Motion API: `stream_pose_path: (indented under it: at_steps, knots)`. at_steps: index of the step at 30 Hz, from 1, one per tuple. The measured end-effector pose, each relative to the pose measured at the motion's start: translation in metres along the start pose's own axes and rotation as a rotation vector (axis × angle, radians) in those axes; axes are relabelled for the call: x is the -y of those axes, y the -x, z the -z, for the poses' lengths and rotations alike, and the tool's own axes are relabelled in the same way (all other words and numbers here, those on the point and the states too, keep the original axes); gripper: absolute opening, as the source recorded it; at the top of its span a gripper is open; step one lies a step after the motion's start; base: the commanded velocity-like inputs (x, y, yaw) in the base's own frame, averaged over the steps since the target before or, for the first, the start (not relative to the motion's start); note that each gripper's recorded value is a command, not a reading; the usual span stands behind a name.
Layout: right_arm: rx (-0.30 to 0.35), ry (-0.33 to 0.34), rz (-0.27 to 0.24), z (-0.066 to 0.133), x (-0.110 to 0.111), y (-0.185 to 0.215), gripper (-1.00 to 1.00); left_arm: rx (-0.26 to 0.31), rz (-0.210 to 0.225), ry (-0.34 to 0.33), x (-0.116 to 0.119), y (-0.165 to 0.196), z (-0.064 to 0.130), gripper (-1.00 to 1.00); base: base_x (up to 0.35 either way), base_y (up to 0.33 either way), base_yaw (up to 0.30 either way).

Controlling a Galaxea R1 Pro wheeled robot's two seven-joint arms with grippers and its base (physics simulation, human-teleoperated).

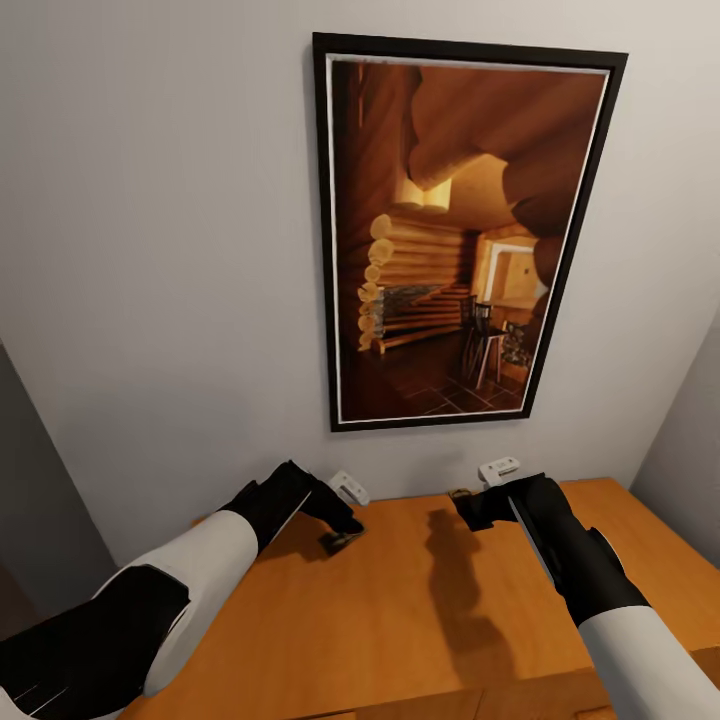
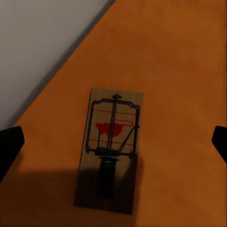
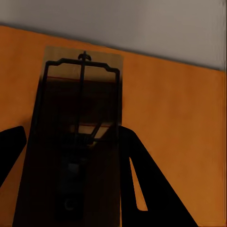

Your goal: Take the four mousetraps from the cabinet in the bathroom and place them on the bathroom floor. Make sure all four end up on the same floor surface, and ensure that at least two of them are either under or directly next to the same bathroom sink.

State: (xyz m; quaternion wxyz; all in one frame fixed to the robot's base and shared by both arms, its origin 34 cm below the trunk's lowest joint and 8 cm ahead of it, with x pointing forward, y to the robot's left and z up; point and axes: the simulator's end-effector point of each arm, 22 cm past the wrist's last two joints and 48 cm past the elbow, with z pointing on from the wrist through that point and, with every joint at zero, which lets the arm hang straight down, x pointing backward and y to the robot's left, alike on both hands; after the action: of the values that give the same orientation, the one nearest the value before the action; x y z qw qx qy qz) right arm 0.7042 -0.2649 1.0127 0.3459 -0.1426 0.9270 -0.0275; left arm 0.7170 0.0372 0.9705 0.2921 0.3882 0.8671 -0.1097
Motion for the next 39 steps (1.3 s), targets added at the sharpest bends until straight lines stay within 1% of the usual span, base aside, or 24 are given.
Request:
stream_pose_path:
  at_steps: [7,29,39]
  knots:
    - [0.000,0.000,0.000,0.0002,0.0000,0.0002,-1.00,0.001,0.001,0.001,-0.0003,0.0002,0.0003,1.00,0.000,0.000,-0.050]
    - [0.001,0.000,0.000,0.0002,0.0000,0.0003,-1.00,0.002,0.003,-0.001,0.0000,0.0001,0.0001,1.00,0.000,0.000,-0.001]
    - [0.001,0.000,0.000,0.0002,-0.0002,0.0003,-1.00,-0.013,0.013,-0.009,0.0021,-0.0083,-0.0030,1.00,0.000,0.000,0.000]
